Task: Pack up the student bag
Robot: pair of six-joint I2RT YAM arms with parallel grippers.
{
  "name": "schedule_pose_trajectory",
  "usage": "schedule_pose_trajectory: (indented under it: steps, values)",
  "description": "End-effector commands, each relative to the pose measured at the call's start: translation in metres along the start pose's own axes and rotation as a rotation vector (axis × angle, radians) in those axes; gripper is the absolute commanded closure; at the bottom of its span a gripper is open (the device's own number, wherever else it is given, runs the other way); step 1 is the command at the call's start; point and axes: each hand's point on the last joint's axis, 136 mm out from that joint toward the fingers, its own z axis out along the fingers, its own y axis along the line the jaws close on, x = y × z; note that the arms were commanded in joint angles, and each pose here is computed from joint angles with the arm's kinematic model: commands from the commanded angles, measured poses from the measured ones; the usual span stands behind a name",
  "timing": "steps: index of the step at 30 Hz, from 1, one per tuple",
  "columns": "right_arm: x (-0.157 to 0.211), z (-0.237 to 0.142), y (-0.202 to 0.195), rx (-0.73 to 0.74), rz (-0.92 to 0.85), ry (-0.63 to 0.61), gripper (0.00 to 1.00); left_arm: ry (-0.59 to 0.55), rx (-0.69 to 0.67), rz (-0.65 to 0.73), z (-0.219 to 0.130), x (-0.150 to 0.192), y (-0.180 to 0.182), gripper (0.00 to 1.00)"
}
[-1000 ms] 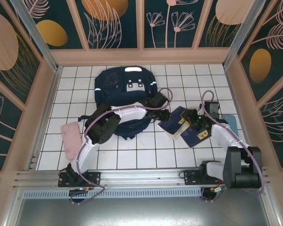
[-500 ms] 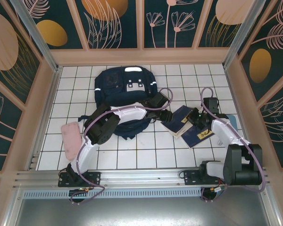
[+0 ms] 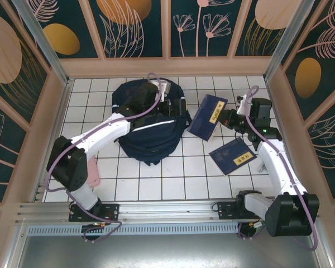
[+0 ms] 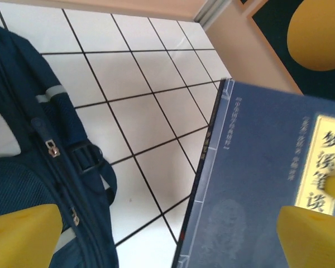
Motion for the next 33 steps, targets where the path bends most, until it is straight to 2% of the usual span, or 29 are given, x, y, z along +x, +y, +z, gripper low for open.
schedule_pose_trajectory:
  steps: [1, 11, 16, 18, 25, 28, 30, 31, 33]
  values:
    - [-0.012, -0.005, 0.067, -0.274, -0.138, 0.03, 1.0, 0.026, 0.16, -0.011, -0.009, 0.004, -0.017, 0.02]
    - [-0.001, 0.002, 0.123, -0.532, -0.244, 0.159, 1.0, 0.058, 0.434, -0.046, -0.019, -0.001, -0.052, 0.02]
    - [-0.007, 0.011, 0.121, -0.527, -0.219, 0.189, 1.0, 0.046, 0.522, -0.008, -0.033, -0.008, -0.072, 0.09]
    - [-0.01, 0.015, 0.118, -0.51, -0.211, 0.195, 1.0, 0.031, 0.544, 0.009, -0.04, -0.012, -0.078, 0.16]
    - [-0.023, 0.03, 0.094, -0.38, -0.167, 0.165, 1.0, -0.017, 0.529, 0.025, -0.054, -0.02, -0.082, 0.63]
    - [-0.027, 0.032, 0.085, -0.327, -0.132, 0.139, 0.99, -0.057, 0.52, 0.032, -0.061, -0.024, -0.083, 0.76]
    - [-0.03, 0.031, 0.079, -0.289, -0.111, 0.108, 0.93, -0.076, 0.509, 0.029, -0.065, -0.028, -0.083, 0.83]
    - [-0.032, 0.03, 0.076, -0.267, -0.098, 0.087, 0.87, -0.083, 0.508, 0.02, -0.066, -0.028, -0.083, 0.85]
    - [-0.034, 0.026, 0.071, -0.232, -0.064, 0.045, 0.68, -0.116, 0.512, -0.012, -0.069, -0.033, -0.083, 0.92]
